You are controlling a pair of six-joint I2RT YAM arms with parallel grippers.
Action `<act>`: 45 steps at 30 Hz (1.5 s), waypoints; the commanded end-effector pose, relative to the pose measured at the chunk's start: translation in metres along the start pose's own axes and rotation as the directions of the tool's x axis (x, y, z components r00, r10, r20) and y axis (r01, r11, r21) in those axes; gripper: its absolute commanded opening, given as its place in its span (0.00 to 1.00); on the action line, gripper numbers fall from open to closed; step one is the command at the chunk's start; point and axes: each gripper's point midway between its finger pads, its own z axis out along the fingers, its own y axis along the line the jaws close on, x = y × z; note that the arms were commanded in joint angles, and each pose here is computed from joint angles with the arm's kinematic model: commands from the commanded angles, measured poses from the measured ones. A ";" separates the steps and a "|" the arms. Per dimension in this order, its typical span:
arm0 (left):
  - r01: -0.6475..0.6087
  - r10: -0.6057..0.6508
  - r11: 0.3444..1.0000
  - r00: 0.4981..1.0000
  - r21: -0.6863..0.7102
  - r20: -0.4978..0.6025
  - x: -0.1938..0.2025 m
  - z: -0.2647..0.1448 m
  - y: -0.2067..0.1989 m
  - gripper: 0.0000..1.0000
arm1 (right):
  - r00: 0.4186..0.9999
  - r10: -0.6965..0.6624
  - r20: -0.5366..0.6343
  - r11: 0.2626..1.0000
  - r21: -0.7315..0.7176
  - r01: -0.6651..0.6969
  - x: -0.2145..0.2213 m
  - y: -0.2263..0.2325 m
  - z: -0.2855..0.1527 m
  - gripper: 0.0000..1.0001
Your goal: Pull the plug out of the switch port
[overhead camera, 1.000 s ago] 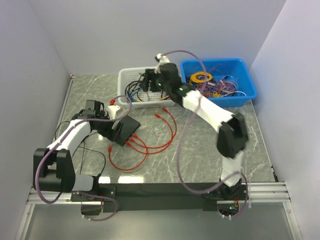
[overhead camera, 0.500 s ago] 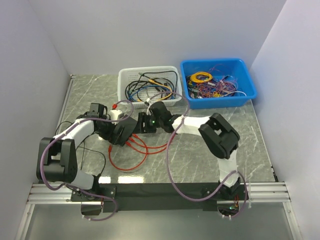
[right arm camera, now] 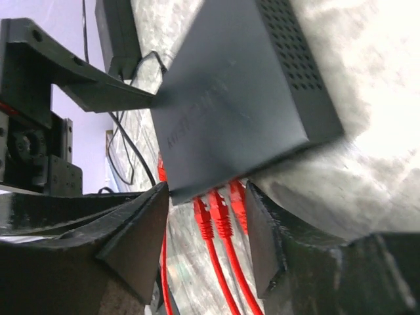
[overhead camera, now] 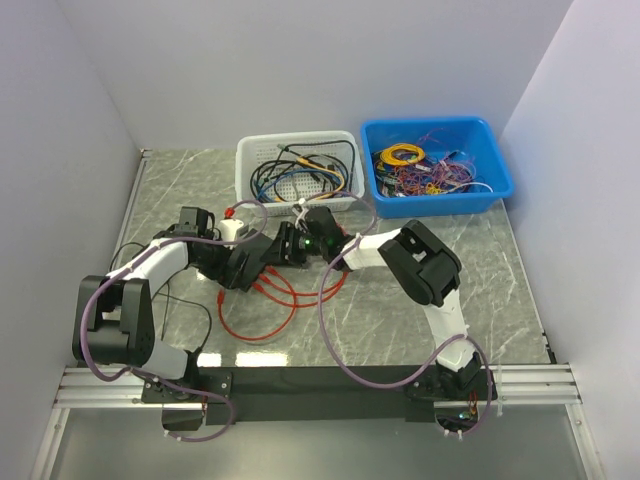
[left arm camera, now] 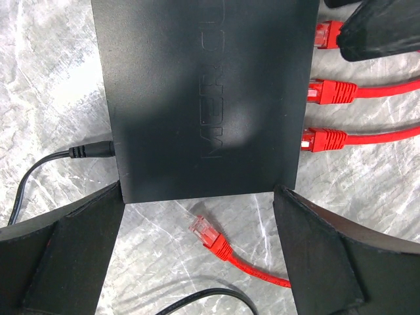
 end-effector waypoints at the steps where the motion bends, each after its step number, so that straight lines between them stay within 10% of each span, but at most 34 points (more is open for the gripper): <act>1: -0.016 0.015 1.000 1.000 -0.021 -0.019 0.009 0.013 0.004 0.99 | 0.998 0.060 -0.011 0.997 -0.037 -0.060 0.006 -0.004 0.000 0.56; 21: -0.024 0.024 1.000 0.999 0.010 -0.021 0.010 0.015 -0.003 0.99 | 0.972 0.232 -0.018 0.966 -0.117 -0.233 0.022 -0.032 0.014 0.50; 35: -0.031 0.032 0.999 0.999 0.036 -0.023 0.010 0.017 -0.009 0.99 | 0.976 0.220 -0.008 0.969 -0.112 -0.219 0.020 -0.032 0.017 0.01; 45: -0.118 0.113 0.992 0.989 0.048 0.094 -0.039 -0.004 -0.028 0.99 | 0.989 0.146 -0.002 0.987 -0.075 -0.145 0.021 -0.029 0.010 0.00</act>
